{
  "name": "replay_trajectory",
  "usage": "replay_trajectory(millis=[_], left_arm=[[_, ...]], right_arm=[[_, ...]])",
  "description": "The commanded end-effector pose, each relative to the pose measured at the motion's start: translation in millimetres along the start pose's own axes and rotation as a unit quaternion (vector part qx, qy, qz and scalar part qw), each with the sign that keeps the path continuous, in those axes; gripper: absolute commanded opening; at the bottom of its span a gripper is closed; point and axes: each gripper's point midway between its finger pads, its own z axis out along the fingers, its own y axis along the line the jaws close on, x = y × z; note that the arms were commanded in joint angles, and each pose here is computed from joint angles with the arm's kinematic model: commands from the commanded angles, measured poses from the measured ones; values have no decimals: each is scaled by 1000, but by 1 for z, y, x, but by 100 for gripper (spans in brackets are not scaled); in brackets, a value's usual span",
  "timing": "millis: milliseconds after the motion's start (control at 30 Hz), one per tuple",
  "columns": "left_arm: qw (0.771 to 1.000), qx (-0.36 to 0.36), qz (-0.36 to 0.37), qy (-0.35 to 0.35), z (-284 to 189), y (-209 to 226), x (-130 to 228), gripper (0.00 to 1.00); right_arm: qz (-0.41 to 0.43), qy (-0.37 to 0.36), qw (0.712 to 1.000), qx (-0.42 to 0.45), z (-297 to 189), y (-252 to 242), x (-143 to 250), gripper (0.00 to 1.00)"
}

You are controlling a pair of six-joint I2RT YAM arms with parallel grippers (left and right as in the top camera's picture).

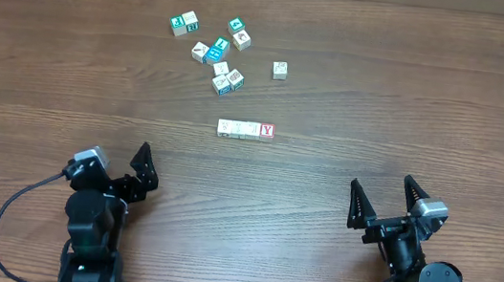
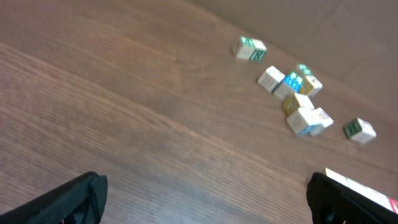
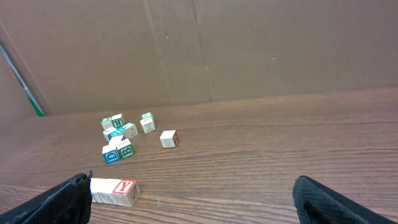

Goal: Form a horizontal line

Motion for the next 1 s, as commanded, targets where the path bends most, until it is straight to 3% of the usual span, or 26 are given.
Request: replay_trajectory(millis=[0,467,733,967], left_arm=[[999,-2,31,-14,-8,-3,-4,99],[990,33,105,-89,-38,-20,-30,100],[969,70,199,-128,-49,-43,-40,100],[966,71,212,-129,-49,-44,-39,100]], right_arm=[[1,0,1000,6,0,-3,3,100],[2,0,1000,6,0,-3,3,100],[2,0,1000,6,0,-3,3,100],[2,0,1000,6,0,-3,3,100]])
